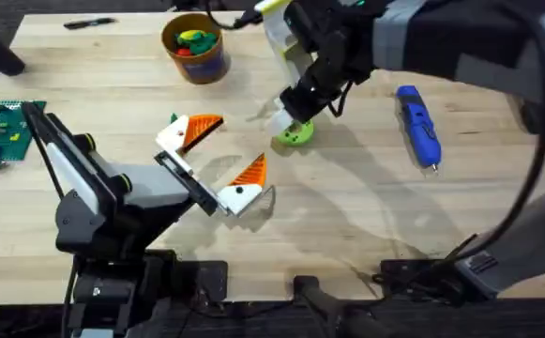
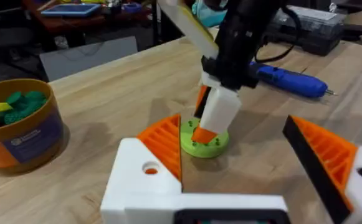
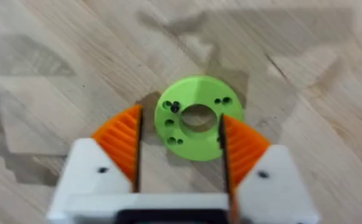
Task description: Pick up the gripper from the table and insert it into the empty holder that is missing its gripper. Then pick up a screw, insert it into the mounting hole, and use the screwdriver to tighten it. Finally, clean up the table by picking up the vegetable and placing it into the bucket.
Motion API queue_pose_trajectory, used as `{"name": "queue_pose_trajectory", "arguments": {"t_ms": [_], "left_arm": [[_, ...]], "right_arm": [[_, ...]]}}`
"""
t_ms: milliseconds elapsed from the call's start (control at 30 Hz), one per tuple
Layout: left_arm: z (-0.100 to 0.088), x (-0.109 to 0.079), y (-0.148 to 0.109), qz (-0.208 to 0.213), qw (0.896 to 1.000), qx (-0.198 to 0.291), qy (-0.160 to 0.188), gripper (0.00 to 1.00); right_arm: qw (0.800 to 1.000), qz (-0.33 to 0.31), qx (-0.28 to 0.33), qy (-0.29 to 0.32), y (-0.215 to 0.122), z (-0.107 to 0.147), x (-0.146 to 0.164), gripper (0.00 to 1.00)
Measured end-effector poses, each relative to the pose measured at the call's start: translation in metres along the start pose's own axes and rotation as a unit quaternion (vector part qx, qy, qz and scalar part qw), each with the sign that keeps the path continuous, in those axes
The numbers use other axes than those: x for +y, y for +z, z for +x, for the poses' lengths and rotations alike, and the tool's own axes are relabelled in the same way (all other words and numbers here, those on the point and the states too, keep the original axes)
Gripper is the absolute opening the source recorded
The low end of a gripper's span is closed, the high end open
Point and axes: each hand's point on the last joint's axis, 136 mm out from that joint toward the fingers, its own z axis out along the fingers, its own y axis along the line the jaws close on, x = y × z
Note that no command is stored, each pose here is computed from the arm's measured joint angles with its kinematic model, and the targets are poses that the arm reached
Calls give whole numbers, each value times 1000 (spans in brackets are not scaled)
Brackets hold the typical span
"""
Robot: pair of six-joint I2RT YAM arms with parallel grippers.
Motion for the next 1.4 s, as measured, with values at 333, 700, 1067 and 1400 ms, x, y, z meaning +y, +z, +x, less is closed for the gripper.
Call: {"name": "queue_pose_trajectory", "arguments": {"t_ms": [333,700,1067,1400], "left_arm": [[0,2,0,-5,1000,0,0,985],[0,2,0,-6,1000,0,0,986],[0,2,0,-6,1000,0,0,986],[0,2,0,-6,1000,0,0,985]], "right_arm": [[1000,2,1,-22,13,-4,11,330],[1000,5,-4,-23,13,-6,10,332],[1000,4,9,-21,25,-2,9,325],[1000,6,9,-23,25,-2,8,5]]}}
